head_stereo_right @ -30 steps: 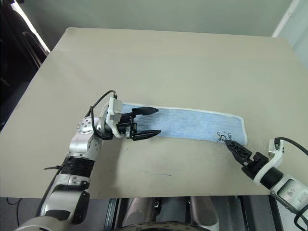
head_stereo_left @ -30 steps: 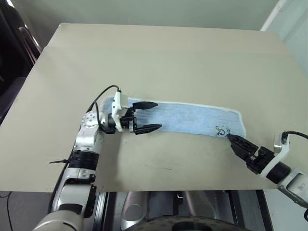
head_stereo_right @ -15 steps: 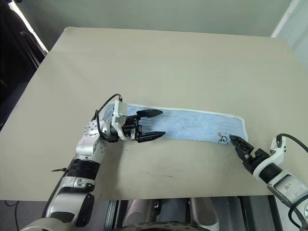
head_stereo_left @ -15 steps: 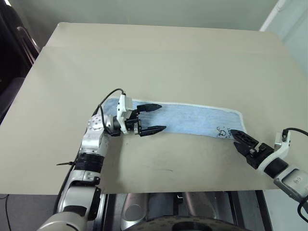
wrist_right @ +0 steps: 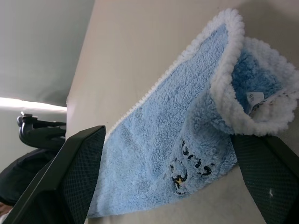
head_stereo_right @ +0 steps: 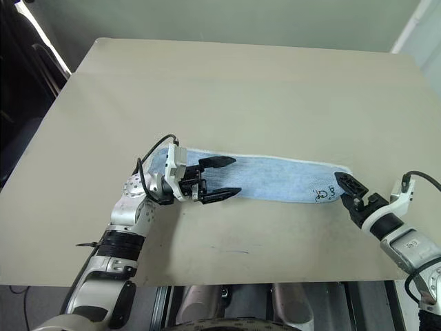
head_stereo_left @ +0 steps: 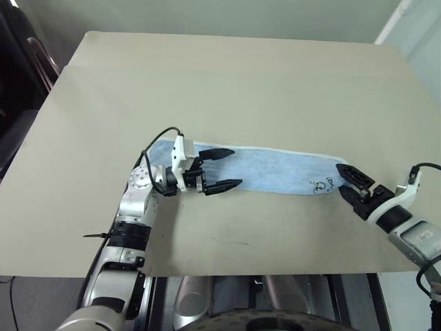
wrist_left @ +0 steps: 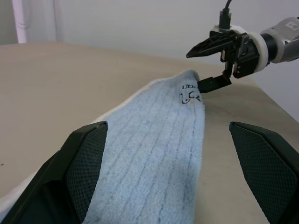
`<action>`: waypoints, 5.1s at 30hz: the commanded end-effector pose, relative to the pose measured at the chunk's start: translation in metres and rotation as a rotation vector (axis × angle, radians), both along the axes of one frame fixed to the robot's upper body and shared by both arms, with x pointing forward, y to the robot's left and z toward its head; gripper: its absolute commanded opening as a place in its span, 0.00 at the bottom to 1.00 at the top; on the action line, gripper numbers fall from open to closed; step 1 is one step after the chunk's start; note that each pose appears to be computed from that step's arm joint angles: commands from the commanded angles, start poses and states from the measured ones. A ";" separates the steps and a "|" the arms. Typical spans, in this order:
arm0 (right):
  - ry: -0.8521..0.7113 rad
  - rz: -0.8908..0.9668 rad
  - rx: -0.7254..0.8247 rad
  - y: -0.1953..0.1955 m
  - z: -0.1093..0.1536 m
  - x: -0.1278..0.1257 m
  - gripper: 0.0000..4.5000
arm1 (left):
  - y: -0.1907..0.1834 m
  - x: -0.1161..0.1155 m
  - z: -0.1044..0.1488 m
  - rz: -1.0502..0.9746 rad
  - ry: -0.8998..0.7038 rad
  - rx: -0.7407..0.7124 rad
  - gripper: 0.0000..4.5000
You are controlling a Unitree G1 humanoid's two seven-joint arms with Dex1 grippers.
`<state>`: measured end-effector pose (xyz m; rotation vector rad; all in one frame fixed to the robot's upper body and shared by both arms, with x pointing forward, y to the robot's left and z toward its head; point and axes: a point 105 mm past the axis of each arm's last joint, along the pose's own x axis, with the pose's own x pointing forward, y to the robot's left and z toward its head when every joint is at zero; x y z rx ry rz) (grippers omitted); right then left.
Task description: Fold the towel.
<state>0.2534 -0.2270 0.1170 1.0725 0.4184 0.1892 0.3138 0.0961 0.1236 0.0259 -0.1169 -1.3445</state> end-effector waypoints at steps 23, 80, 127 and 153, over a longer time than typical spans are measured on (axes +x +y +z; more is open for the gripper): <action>0.074 -0.156 0.040 -0.022 -0.011 -0.013 0.99 | -0.003 0.001 0.010 0.006 -0.048 -0.006 1.00; -0.255 -0.052 -0.420 -0.065 0.047 -0.042 0.01 | -0.005 0.030 0.028 -0.041 -0.135 0.109 1.00; -0.479 0.857 -0.833 0.115 0.013 0.008 0.01 | -0.003 0.036 0.026 -0.026 -0.187 0.171 1.00; -0.684 0.504 -0.676 0.076 0.073 0.019 0.71 | -0.058 0.031 0.057 -0.123 -0.133 -0.057 0.30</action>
